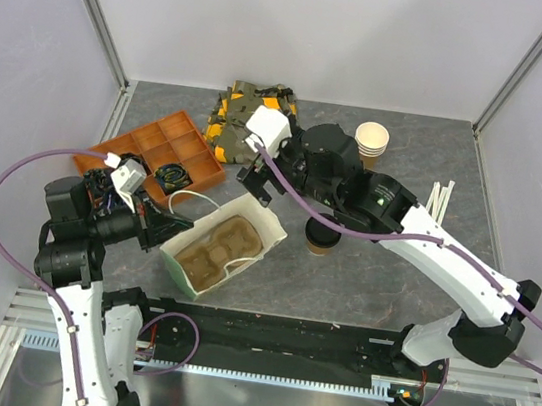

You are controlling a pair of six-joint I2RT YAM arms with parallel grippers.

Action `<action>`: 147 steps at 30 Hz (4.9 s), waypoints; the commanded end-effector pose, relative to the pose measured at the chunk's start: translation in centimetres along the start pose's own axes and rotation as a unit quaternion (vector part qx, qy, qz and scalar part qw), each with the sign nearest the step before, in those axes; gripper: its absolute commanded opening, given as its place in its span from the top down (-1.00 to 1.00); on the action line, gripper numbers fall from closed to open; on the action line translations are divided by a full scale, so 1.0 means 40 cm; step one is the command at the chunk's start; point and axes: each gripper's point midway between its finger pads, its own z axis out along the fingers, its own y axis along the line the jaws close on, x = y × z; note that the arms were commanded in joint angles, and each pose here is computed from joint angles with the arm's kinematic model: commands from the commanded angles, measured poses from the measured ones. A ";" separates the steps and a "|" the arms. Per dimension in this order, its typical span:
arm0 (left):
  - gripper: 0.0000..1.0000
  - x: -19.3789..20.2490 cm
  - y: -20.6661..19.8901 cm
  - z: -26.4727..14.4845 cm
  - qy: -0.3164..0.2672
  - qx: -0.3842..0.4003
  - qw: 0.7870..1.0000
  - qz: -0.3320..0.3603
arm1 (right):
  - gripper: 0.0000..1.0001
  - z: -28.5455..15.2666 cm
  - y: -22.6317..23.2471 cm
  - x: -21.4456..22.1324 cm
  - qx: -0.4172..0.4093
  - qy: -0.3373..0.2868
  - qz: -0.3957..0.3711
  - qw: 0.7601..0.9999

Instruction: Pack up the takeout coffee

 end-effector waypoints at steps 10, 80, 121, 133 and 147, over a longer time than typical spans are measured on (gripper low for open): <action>0.96 0.009 -0.002 0.006 0.018 0.004 1.000 0.000 | -0.96 -0.031 -0.105 0.102 0.047 0.047 0.079 0.995; 0.96 0.007 -0.021 -0.006 0.026 -0.001 0.999 0.038 | -0.65 -0.138 -0.104 0.235 -0.094 0.186 0.237 0.949; 0.96 0.017 -0.011 -0.001 0.028 0.001 0.999 0.016 | -0.58 0.036 0.073 0.208 -0.214 0.163 0.061 0.961; 0.38 -0.013 -0.012 -0.011 0.022 -0.026 0.998 0.048 | 1.00 0.057 0.067 0.226 -0.208 0.165 0.049 0.963; -0.62 -0.184 -0.034 -0.060 0.021 -0.103 0.989 0.102 | 1.00 0.076 0.038 0.228 -0.167 0.170 0.046 0.970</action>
